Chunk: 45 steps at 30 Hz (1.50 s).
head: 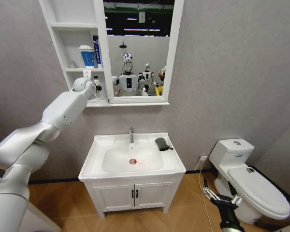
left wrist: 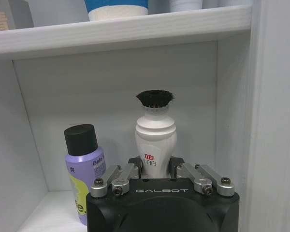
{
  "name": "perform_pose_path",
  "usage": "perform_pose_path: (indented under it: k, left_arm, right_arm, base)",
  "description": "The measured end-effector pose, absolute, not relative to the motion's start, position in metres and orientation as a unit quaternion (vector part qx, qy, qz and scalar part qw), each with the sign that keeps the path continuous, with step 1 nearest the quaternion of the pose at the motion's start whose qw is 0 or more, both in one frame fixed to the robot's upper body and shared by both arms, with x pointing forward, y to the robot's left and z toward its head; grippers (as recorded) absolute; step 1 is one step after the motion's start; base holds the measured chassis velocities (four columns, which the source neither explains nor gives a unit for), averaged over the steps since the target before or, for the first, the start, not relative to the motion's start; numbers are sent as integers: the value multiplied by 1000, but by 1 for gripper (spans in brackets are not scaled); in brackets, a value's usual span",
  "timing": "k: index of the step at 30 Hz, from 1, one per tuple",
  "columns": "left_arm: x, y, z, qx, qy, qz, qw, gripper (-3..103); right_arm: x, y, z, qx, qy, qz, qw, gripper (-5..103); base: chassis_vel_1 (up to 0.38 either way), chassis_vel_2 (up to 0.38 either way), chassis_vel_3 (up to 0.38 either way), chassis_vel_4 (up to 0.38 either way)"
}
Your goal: Move facial cleanser and shampoo from washbasin to cabinet, then wipe washbasin with towel.
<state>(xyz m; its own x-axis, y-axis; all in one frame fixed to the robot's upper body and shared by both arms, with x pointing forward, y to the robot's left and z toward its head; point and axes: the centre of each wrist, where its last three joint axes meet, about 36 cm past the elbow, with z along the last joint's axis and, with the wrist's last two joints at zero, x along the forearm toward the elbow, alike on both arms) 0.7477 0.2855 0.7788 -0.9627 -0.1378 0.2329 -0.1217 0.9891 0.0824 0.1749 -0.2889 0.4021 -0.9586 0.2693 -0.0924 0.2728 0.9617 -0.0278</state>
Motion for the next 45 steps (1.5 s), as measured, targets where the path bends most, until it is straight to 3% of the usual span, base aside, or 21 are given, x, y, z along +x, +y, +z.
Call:
perform_pose_path:
  k: [14, 16, 17, 19, 21, 23, 27, 31, 33, 37, 40, 41, 45]
  left_arm:
    - [752, 282, 771, 58, -990, -26, 128, 26]
    - [752, 282, 771, 58, -989, -24, 131, 37]
    - [752, 282, 771, 58, -989, -24, 131, 37]
    - [751, 282, 770, 55, -989, -20, 132, 53]
    - [750, 282, 768, 54, -989, -17, 133, 53]
    - [746, 281, 764, 52, -989, -14, 136, 64]
    - [735, 280, 757, 44, -990, -16, 135, 75]
    - [701, 284, 734, 11, -992, -11, 126, 91]
    - [656, 297, 713, -25, -994, -15, 110, 98]
    - [610, 321, 687, -34, -995, -30, 86, 100]
    - [557, 350, 659, -27, -995, -43, 85, 100]
    - [536, 357, 647, -25, -995, -50, 86, 100]
    - [497, 361, 626, -28, -994, -71, 81, 100]
  right_arm:
    - [171, -301, 401, 145, 988, -26, 43, 100]
    - [170, -302, 400, 145, 988, -27, 43, 100]
    - [170, -302, 400, 145, 988, -27, 43, 100]
    - [170, -302, 400, 146, 988, -26, 43, 100]
    - [170, -303, 400, 147, 988, -26, 43, 100]
    - [169, -303, 400, 148, 988, -27, 43, 100]
    - [168, -304, 400, 149, 988, -27, 42, 100]
    - [165, -304, 398, 156, 987, -19, 39, 100]
    - [162, -305, 398, 160, 986, -6, 35, 100]
    - [161, -305, 398, 168, 985, 16, 33, 103]
    - [164, -306, 399, 168, 985, 23, 37, 96]
    - [166, -305, 399, 166, 985, 23, 38, 98]
    - [168, -302, 399, 162, 986, 24, 38, 100]
  base:
    - [0, 0, 0, 0]
    - [0, 0, 0, 0]
    - [0, 0, 0, 0]
    - [0, 0, 0, 0]
    - [0, 0, 0, 0]
    - [0, 0, 0, 0]
    - [0, 0, 0, 0]
    - [0, 0, 0, 0]
    - [0, 0, 0, 0]
    - [0, 0, 0, 0]
    - [0, 0, 0, 0]
    - [0, 0, 0, 0]
    - [0, 0, 0, 0]
